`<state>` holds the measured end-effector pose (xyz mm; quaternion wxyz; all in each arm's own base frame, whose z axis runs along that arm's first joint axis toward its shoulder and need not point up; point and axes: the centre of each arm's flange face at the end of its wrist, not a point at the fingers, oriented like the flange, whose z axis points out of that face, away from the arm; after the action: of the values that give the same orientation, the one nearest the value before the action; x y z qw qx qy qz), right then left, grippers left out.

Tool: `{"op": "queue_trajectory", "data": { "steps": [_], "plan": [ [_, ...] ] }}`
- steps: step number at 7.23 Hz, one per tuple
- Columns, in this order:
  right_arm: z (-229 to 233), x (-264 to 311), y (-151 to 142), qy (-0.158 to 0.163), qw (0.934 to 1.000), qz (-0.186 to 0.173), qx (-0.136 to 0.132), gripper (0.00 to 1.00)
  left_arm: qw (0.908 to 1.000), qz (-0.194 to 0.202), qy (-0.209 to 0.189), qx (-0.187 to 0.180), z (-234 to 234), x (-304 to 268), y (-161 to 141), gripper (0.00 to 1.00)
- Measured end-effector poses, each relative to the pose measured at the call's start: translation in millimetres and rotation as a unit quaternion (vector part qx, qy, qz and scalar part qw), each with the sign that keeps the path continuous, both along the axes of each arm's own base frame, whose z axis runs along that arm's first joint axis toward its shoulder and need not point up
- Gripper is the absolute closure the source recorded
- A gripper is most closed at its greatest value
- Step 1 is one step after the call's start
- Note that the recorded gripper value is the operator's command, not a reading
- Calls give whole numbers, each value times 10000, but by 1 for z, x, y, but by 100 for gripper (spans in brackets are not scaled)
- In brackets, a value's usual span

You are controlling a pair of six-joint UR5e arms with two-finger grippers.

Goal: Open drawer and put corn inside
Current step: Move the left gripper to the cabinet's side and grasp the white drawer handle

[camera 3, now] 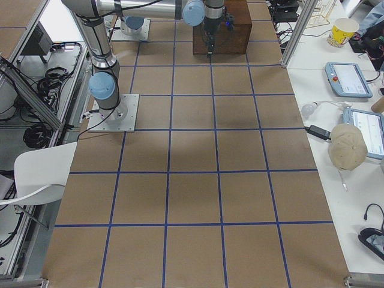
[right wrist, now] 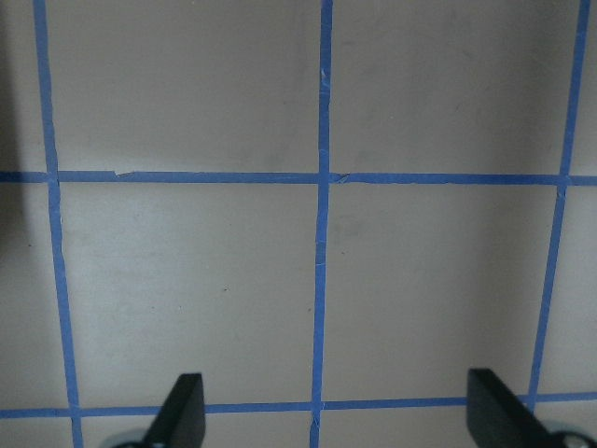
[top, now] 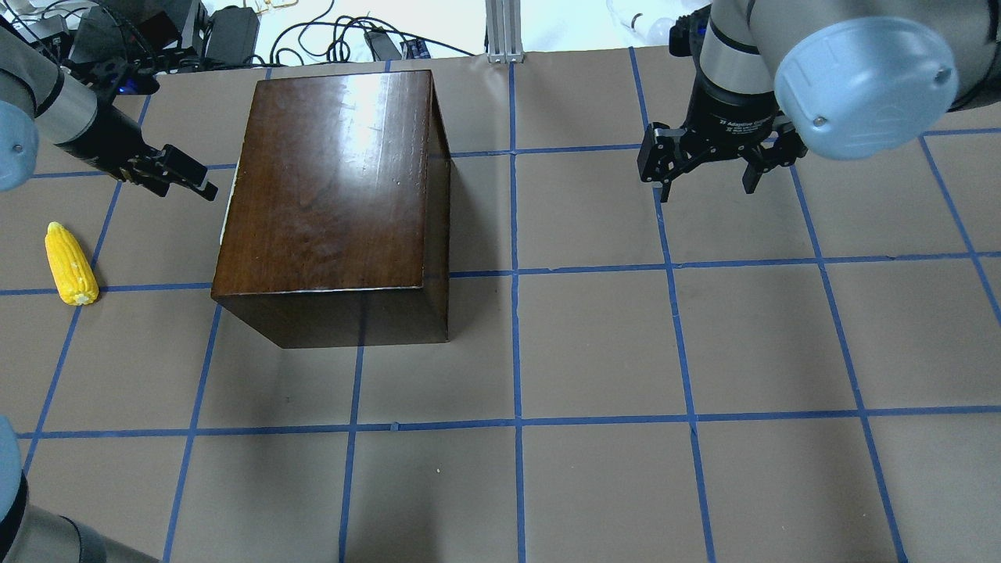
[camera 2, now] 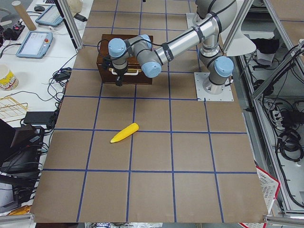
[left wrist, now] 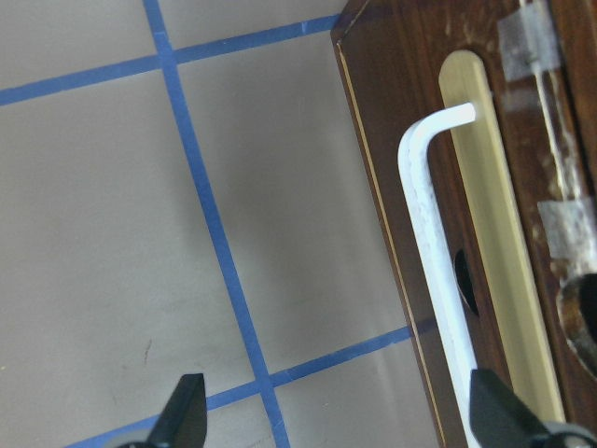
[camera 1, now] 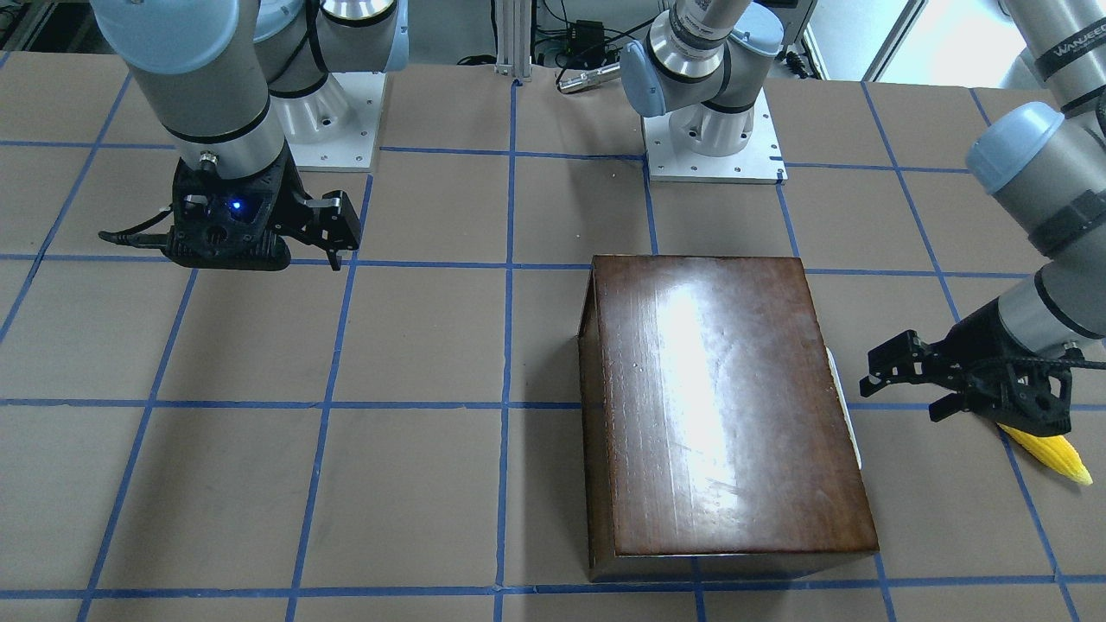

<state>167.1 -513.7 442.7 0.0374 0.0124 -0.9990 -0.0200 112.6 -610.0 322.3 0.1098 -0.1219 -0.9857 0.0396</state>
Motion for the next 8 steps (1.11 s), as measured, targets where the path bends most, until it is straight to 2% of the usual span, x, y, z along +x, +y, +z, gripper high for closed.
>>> {"op": "queue_trajectory", "data": {
  "steps": [3,6,8],
  "plan": [
    [0,0,0,0,10000,0,-5,0,9998,63,153,88,-11,-1,-2,0],
    [0,0,0,0,10000,0,-3,0,9983,406,370,199,-19,-5,-3,0],
    [0,0,0,0,10000,0,0,0,9972,486,488,277,-29,-6,-5,0]
  ]
}}
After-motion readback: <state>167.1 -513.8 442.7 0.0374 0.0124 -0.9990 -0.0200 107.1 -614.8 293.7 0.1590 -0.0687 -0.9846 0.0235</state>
